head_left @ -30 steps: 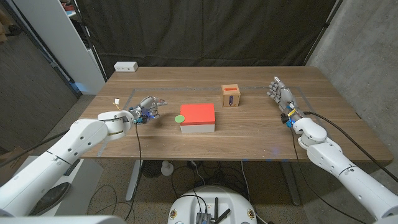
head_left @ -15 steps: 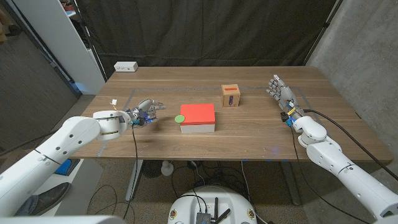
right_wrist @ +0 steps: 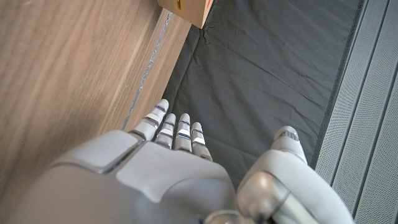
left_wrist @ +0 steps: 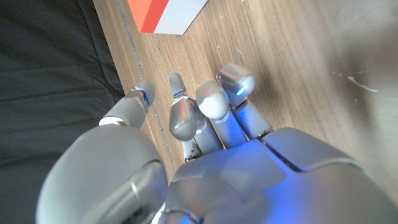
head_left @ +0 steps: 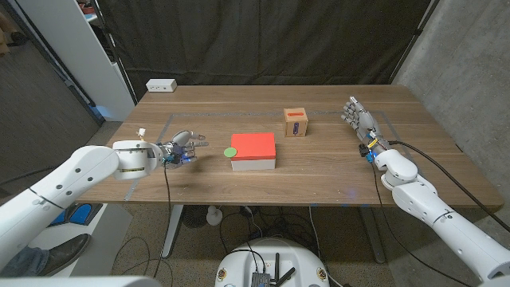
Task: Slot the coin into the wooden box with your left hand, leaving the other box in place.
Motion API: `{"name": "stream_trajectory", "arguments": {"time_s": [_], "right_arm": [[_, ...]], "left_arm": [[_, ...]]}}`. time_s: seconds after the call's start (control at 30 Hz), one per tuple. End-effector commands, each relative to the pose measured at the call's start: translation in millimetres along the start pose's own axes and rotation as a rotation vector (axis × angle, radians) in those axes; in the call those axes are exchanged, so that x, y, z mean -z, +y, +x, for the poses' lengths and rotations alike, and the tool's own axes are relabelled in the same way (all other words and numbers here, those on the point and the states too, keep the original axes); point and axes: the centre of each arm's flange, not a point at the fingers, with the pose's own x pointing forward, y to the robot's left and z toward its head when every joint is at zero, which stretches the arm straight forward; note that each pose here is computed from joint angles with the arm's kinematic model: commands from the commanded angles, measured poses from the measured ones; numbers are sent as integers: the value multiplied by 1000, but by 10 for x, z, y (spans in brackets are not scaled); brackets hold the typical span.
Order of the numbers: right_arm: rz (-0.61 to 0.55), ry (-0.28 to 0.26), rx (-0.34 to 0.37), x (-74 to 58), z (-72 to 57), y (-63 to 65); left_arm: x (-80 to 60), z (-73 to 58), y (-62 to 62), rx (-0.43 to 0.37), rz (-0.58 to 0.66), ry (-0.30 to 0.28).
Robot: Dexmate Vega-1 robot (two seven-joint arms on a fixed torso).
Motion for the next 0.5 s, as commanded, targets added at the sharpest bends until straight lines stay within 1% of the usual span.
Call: {"name": "stream_trajectory", "arguments": {"time_s": [0.03, 0.27, 0.5], "right_arm": [[-23, 6, 8, -24, -63, 47], [-34, 6, 15, -43, -103, 73], [-41, 8, 27, -52, -152, 101]], "left_arm": [[69, -66, 49, 30, -27, 49], [144, -94, 48, 14, -92, 40], [210, -78, 50, 69, -150, 57]]}}
